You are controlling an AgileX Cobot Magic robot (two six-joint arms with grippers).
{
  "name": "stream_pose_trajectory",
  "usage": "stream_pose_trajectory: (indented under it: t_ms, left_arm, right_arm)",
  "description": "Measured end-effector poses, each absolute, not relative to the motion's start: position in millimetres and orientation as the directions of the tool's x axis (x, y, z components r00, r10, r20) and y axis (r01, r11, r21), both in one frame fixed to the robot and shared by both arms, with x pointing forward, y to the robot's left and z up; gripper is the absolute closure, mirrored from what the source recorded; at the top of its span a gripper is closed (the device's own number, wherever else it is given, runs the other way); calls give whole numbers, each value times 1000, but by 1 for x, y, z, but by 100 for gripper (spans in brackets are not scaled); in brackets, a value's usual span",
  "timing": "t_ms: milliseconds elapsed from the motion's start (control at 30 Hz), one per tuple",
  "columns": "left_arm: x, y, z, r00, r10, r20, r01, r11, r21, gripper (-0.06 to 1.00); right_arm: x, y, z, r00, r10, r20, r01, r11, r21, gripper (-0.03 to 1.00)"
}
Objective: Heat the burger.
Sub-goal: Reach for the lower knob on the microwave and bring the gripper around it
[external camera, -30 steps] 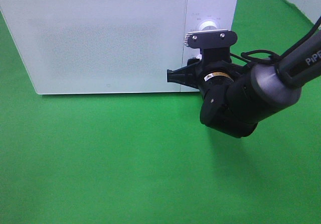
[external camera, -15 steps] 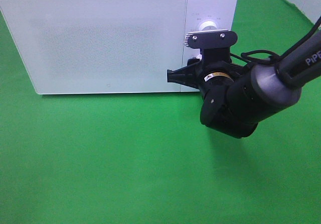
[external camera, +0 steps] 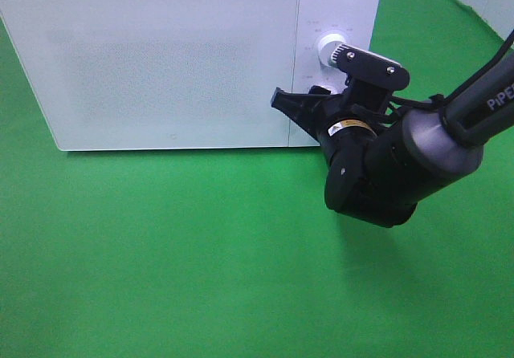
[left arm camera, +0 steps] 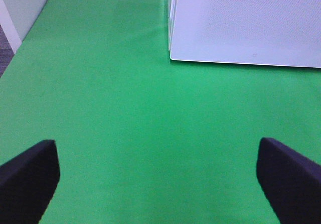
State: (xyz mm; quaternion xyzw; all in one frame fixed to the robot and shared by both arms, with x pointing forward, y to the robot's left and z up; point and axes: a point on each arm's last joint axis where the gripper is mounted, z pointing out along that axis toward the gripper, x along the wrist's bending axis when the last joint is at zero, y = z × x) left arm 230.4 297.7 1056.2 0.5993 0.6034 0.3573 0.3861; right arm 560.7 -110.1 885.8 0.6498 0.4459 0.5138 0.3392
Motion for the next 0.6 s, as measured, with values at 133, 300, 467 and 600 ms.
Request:
stream_pose_trajectory:
  t_ms: [133,300,467,600]
  left_arm:
    - [230,298,1056,16,999,-38,447,26,894,-5]
    - [230,298,1056,16,999,-38,447,26,894,-5]
    - [230,298,1056,16,999,-38,447,26,894,-5]
    - [230,298,1056,16,999,-38,447,26,894,-5]
  right_arm:
    - [560,-110,884,75,881,466,215,-471,856,54]
    - [559,-110,883,144,632,761,173,-773,610,53]
    - [558,-111,883,183,361,914,134,-931,341,53]
    - [559,-111,883,200,210,957,106,-976,192,53]
